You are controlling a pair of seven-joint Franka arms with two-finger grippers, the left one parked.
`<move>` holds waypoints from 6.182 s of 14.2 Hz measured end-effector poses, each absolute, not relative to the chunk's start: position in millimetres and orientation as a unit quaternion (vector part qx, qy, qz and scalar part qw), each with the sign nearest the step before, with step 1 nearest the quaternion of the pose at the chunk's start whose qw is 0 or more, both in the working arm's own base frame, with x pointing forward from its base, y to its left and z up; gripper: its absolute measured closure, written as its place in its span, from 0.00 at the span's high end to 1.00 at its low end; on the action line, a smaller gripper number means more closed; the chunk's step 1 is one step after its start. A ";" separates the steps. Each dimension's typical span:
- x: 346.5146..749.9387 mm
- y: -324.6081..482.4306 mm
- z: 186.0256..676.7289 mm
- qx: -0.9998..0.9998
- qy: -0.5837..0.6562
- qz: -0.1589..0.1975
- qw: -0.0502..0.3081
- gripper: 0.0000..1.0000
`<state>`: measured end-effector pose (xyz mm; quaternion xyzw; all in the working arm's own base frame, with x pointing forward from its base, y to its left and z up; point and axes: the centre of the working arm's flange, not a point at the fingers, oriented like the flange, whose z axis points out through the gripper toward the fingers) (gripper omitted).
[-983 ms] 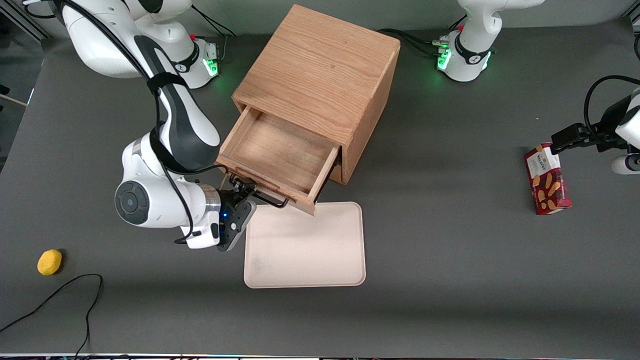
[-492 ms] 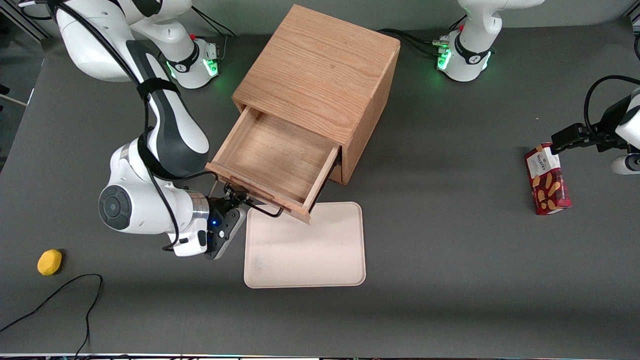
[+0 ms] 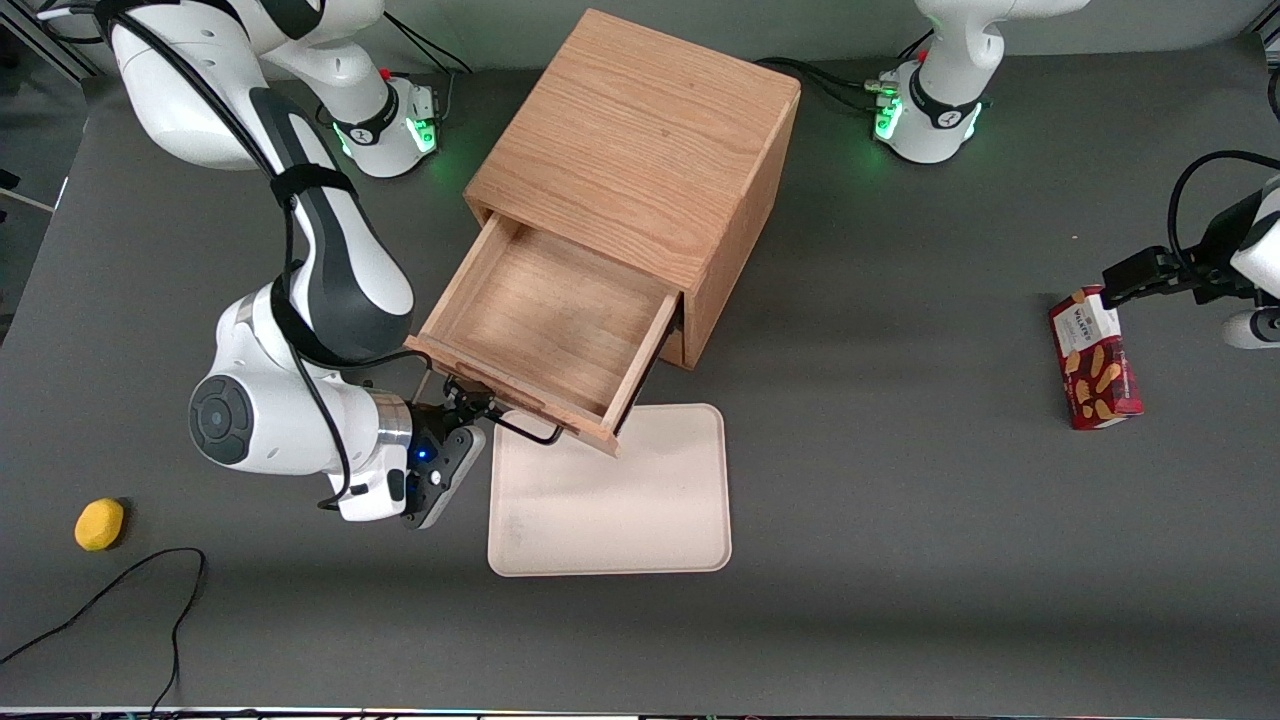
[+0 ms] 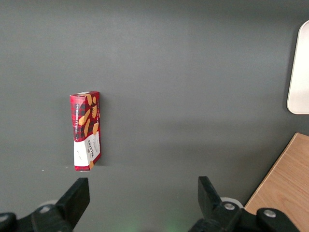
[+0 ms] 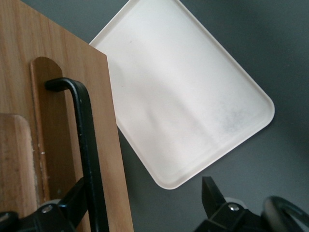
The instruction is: Open upper drawer
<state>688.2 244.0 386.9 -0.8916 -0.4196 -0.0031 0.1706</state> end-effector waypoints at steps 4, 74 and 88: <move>700.6 230.4 387.3 -0.898 -0.407 -0.026 0.166 1.00; 539.3 -32.2 592.8 -0.995 0.014 0.081 0.049 1.00; 565.7 27.6 579.7 -0.998 -0.001 0.057 -0.003 1.00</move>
